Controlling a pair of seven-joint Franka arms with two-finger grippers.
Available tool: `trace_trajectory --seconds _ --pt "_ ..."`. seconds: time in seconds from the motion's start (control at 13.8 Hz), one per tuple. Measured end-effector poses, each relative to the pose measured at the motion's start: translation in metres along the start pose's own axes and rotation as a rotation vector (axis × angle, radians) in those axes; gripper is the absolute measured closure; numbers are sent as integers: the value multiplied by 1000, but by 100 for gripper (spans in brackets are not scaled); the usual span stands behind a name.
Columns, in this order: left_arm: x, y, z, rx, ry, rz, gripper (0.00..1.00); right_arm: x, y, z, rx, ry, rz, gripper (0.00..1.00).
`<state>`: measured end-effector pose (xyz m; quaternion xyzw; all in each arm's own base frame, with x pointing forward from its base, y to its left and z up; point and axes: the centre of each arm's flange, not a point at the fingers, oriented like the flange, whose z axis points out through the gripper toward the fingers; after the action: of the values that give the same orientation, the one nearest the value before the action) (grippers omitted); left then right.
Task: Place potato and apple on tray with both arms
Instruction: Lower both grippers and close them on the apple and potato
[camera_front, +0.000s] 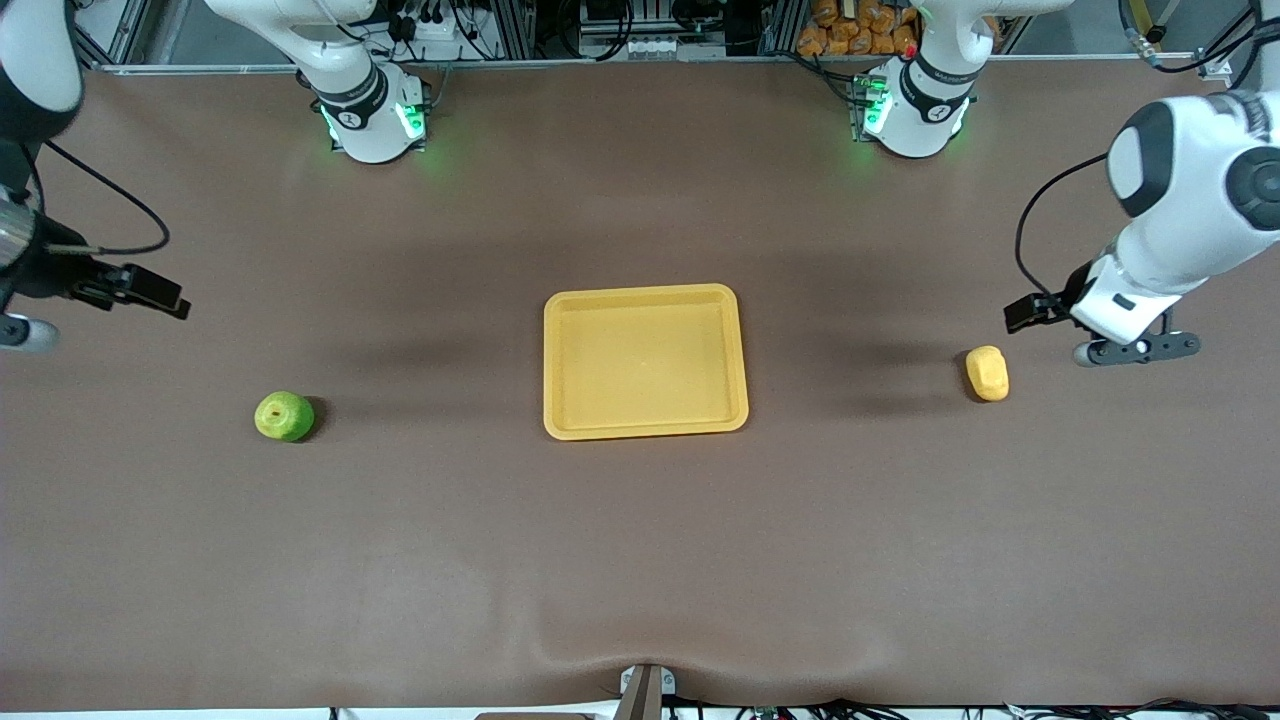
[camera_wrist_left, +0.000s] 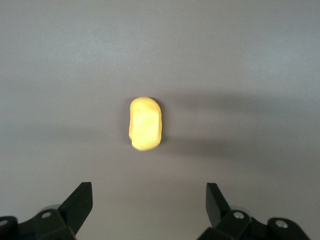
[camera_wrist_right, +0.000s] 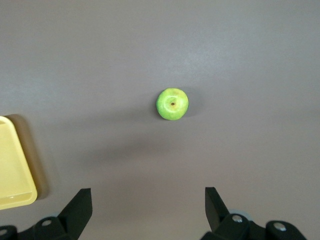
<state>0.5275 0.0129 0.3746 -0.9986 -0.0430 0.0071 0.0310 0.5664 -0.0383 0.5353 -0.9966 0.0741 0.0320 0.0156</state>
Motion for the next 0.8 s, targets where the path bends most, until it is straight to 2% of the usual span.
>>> trace_trajectory --seconds 0.51,0.8 --pt "-4 4 92 -4 -10 6 0 29 11 72 -8 -48 0 0" --pt "-4 5 116 -5 -16 8 0 38 20 108 -3 -9 -16 0"
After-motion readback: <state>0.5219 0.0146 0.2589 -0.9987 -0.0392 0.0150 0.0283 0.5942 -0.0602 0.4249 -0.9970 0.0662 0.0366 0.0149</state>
